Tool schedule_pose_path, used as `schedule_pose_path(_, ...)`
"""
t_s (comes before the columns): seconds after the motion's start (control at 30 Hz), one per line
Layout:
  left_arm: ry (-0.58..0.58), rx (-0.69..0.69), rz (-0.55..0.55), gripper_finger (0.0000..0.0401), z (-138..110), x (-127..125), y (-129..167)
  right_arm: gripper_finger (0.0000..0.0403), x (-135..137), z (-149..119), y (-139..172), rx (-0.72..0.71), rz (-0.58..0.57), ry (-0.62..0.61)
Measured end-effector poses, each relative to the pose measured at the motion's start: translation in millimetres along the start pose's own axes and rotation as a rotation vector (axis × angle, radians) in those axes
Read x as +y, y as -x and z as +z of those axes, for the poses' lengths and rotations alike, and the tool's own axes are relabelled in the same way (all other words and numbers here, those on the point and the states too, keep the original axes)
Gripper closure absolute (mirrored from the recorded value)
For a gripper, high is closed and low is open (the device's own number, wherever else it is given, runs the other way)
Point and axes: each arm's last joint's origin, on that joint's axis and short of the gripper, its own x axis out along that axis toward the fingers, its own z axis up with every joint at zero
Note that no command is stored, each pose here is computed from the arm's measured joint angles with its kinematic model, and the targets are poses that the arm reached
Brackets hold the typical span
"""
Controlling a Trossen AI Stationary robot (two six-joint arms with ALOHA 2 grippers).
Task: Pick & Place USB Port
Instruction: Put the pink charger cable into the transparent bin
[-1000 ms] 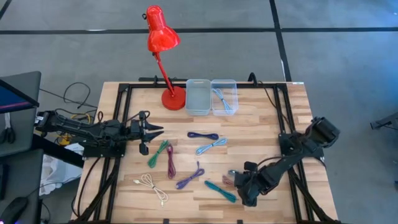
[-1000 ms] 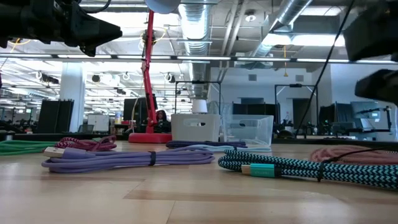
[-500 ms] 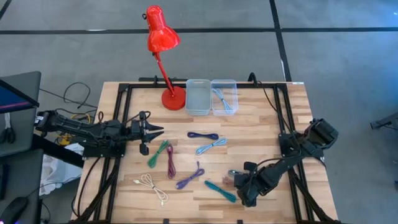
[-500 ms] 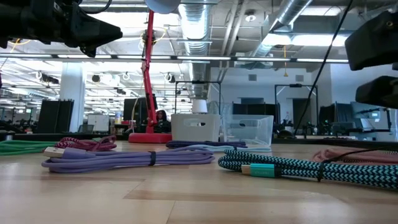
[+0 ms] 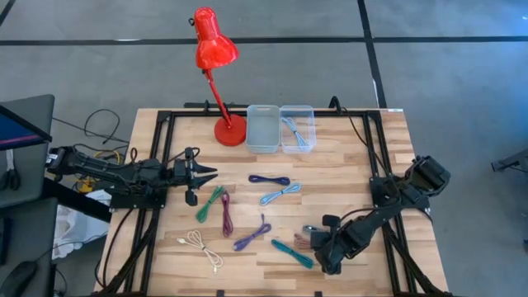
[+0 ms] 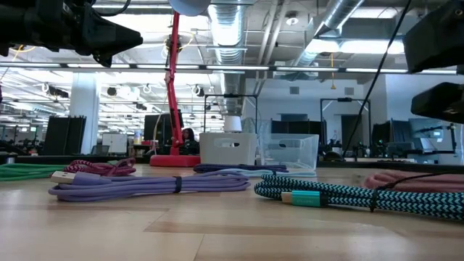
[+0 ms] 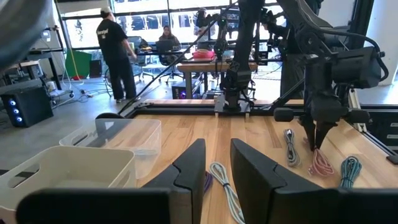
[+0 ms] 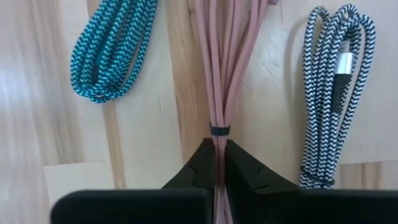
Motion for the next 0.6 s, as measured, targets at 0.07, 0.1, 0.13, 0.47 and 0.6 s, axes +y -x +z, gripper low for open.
schedule_pose_path(0.07,0.0,0.0,0.0,0.0325,0,0,0,0.0394,-1,1,0,0.0,-0.002,-0.005)
schedule_pose_path(0.1,0.0,0.0,0.0,0.0325,0,0,0,0.0394,-2,2,1,-0.002,-0.001,-0.005)
schedule_pose_path(0.13,0.0,0.0,0.0,0.0325,0,0,0,0.0395,-3,3,1,-0.005,0.0,-0.003)
schedule_pose_path(0.47,0.0,0.0,0.0,0.0325,0,0,0,0.0398,-15,16,32,-0.158,-0.005,0.006)
schedule_pose_path(0.6,0.0,0.0,0.0,0.0325,0,0,0,0.0398,-26,22,55,-0.257,-0.024,-0.015)
